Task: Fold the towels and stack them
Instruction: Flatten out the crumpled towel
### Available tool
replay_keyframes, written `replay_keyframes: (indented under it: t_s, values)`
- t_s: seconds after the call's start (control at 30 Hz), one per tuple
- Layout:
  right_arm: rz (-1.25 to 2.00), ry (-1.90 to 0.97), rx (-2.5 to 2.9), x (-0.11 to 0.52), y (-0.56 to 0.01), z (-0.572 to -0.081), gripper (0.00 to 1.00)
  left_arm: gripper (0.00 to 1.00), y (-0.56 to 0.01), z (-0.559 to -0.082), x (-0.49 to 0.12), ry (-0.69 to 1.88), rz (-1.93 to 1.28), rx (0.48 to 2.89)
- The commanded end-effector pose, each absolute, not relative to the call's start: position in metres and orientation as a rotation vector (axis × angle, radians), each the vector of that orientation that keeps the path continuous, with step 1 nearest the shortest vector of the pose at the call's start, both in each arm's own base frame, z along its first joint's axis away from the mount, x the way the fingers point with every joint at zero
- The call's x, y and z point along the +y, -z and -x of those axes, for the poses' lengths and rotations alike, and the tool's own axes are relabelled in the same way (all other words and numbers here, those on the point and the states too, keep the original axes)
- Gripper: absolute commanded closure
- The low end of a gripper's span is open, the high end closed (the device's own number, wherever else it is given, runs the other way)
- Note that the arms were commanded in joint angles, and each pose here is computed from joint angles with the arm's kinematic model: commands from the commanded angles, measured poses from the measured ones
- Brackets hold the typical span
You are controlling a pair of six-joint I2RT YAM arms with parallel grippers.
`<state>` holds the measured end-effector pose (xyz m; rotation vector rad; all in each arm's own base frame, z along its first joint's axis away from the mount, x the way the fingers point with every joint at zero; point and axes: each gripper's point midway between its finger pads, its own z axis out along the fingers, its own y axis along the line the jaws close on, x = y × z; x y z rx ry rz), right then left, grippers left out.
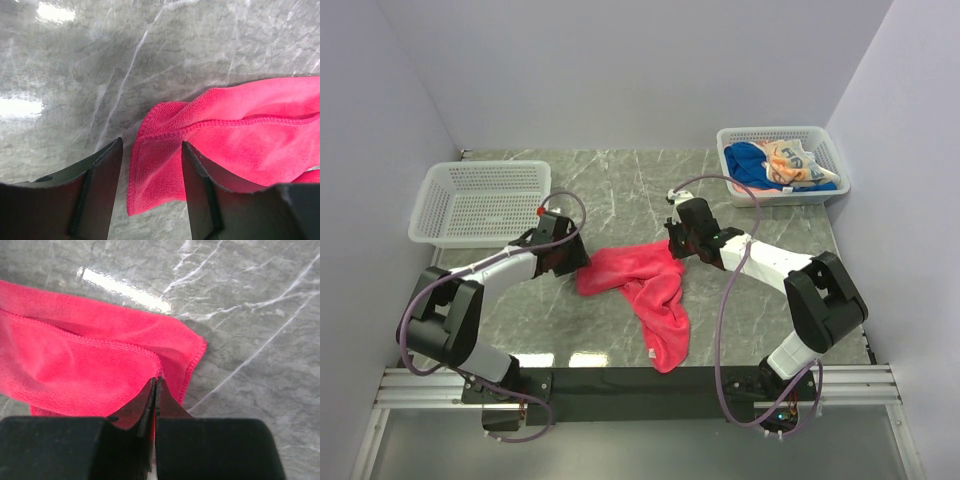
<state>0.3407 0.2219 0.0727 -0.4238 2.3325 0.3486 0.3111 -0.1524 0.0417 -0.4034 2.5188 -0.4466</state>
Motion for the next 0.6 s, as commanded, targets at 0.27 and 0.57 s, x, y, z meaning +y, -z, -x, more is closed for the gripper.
replay_keyframes:
  t_s: [0.27,0.57]
  values:
    - [0.411,-0.410,2.278,0.2307,-0.0864,-0.3455,1.00,0.60,-0.0437,-0.3203,-0.1644,0.543,0.390,2.491]
    - [0.412,-0.406,2.277,0.2298,-0.0871,-0.3459,1.00,0.85,-0.0526,-0.3196,-0.1574,0.498,0.378,2.482]
